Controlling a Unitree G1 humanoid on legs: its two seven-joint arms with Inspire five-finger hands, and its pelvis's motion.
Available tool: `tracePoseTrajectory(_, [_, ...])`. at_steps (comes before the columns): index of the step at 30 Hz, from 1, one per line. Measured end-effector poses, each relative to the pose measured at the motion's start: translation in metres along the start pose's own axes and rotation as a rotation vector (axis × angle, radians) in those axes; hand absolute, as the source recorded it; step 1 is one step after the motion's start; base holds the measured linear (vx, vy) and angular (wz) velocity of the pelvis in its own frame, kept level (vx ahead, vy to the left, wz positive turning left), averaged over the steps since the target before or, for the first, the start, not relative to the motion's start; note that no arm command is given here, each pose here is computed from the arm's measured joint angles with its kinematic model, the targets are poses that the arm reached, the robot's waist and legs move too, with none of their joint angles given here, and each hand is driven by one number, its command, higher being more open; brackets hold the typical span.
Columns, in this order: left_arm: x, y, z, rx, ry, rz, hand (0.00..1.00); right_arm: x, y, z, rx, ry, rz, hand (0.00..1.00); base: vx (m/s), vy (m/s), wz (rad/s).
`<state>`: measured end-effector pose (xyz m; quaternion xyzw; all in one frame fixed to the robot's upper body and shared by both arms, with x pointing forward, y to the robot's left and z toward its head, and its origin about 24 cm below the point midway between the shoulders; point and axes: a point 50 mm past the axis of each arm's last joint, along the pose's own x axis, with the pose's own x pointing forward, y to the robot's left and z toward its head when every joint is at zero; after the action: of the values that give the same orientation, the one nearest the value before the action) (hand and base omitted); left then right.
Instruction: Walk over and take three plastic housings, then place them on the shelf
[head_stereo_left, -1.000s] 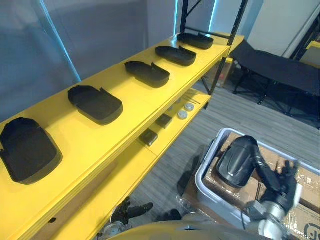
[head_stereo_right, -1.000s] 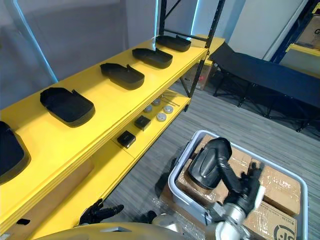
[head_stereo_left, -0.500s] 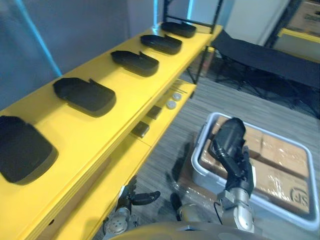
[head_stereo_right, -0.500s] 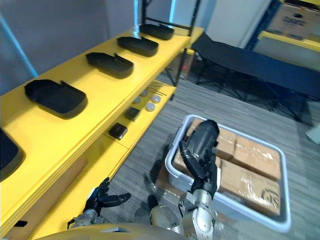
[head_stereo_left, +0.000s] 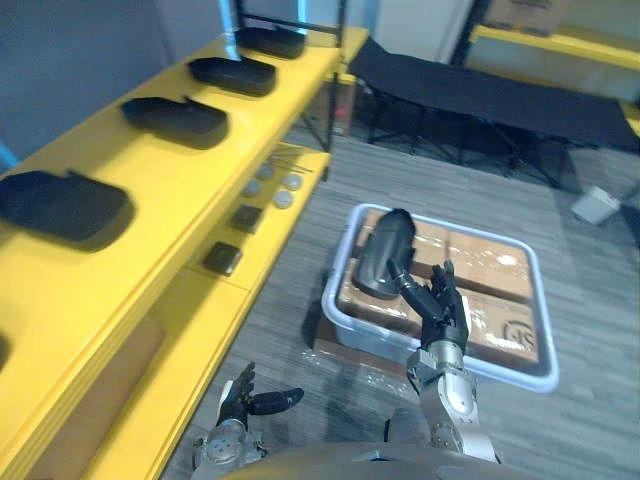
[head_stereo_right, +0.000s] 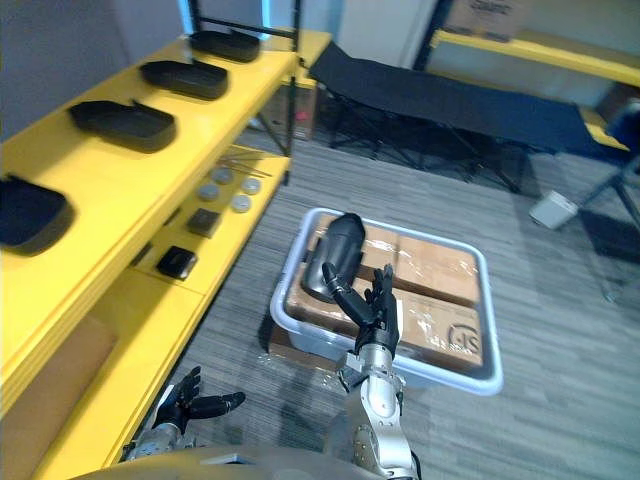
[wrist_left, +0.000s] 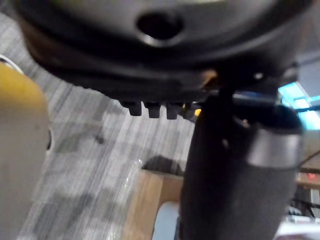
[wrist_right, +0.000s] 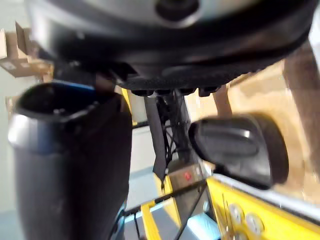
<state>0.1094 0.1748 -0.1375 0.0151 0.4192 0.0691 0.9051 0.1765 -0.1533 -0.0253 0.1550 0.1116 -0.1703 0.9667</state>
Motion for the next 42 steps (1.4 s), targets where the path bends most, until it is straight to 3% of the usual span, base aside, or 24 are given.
tracePoseTrajectory(3, [0.004,-0.014,0.006,0.037,-0.006,-0.055,1.0,-0.004,-0.016,-0.006,-0.133,0.041,-0.001,1.0,0.14,-0.308,-0.27])
tracePoseTrajectory(8, [-0.004,-0.072,0.017,-0.009,-0.056,-0.258,1.0,-0.003,-0.06,0.013,-0.28,-0.017,-0.112,1.0,0.09,-0.186,-0.26])
tracePoseTrajectory(10, [-0.006,-0.075,0.016,-0.017,-0.057,-0.264,1.0,0.004,-0.063,0.022,-0.308,-0.05,-0.123,1.0,0.02,0.038,-0.4])
tracePoseTrajectory(21, [0.006,-0.022,0.024,0.131,-0.111,-0.123,1.0,0.074,-0.038,0.001,-0.411,0.143,-0.118,1.0,0.01,0.064,-0.09])
tracePoseTrajectory(25, [0.009,0.0,0.027,0.09,-0.108,-0.047,1.0,0.12,-0.027,0.047,-0.562,0.086,-0.131,1.0,-0.12,0.003,0.28])
tracePoseTrajectory(30, [0.008,-0.004,0.048,0.041,-0.21,-0.101,1.0,0.165,-0.01,0.127,-0.582,-0.023,-0.197,1.0,-0.19,0.014,0.21])
tracePoseTrajectory(36, [0.008,-0.005,0.054,-0.022,-0.256,-0.129,1.0,0.177,0.016,0.183,-0.686,-0.143,-0.204,1.0,-0.12,-0.009,0.11])
tracePoseTrajectory(42, [0.01,-0.001,0.062,-0.045,-0.283,-0.132,1.0,0.181,0.016,0.222,-0.767,-0.18,-0.267,1.0,-0.06,-0.008,0.06])
